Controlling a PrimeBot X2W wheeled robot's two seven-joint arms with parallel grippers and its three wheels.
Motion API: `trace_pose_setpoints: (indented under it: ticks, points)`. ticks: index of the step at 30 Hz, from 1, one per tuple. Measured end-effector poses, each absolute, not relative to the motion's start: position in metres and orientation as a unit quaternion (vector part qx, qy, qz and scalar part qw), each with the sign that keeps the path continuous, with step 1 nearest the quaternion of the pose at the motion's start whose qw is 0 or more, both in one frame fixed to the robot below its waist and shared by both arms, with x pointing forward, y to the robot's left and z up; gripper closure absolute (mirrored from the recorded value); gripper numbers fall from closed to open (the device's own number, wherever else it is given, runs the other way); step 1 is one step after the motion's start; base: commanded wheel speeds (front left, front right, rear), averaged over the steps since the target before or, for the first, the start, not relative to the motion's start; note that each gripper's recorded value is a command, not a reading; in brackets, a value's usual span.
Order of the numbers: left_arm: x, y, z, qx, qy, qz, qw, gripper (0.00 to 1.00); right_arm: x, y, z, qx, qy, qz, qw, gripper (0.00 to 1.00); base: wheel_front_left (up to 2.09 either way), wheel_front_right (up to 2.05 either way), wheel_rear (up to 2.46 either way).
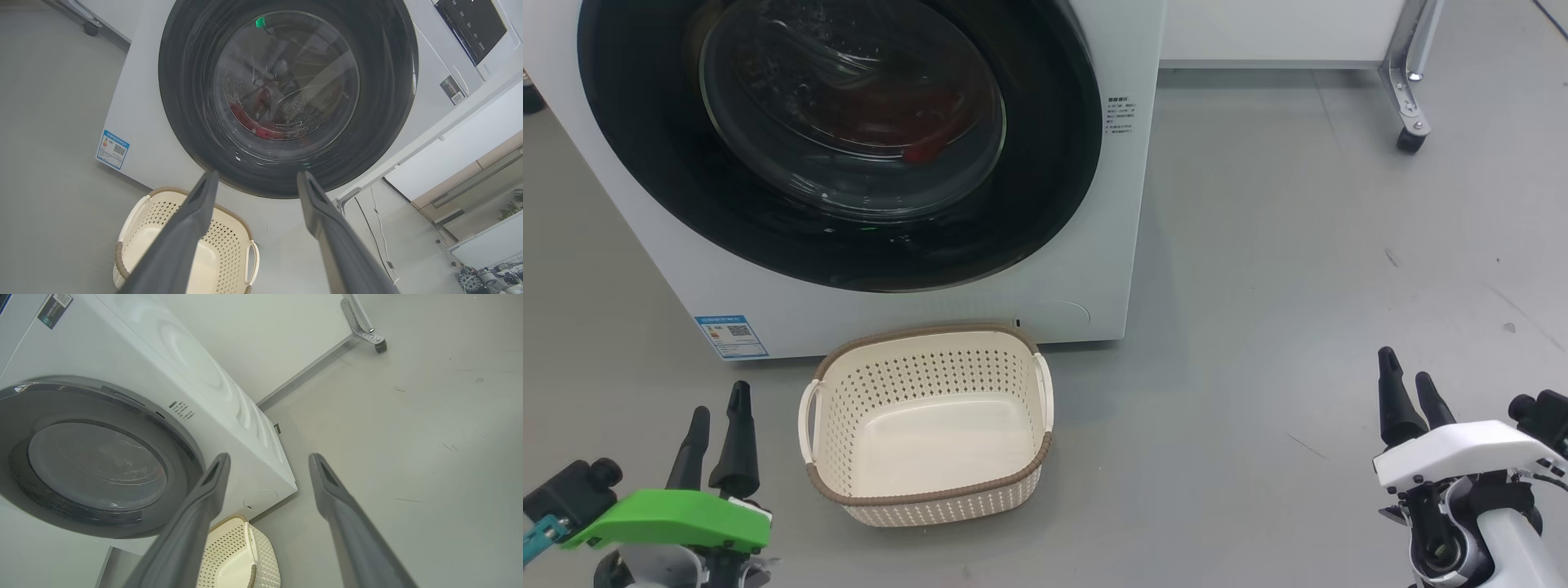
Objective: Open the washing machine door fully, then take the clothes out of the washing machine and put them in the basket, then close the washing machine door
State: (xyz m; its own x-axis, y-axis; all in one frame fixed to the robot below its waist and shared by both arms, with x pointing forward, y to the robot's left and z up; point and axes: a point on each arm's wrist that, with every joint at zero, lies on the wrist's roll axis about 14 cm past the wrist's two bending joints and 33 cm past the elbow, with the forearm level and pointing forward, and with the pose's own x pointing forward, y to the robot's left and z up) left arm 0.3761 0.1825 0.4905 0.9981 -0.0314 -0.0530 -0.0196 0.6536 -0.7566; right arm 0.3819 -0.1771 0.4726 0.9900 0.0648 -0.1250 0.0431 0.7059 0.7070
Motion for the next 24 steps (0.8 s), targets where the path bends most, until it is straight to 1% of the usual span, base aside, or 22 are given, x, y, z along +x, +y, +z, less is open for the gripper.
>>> trace_pose_setpoints:
  ticks: [8,24]
  points:
    - [0.375,0.172,0.493,-0.346,0.03,-0.02,0.938,0.0,0.383,-0.164,0.476,0.303,0.069,0.033,0.95,0.0,0.0,0.0,0.0]
    - [0.371,0.158,0.486,-0.25,0.032,-0.036,0.967,0.0,0.381,-0.143,0.474,0.193,0.064,0.068,0.977,0.0,0.0,0.0,0.0]
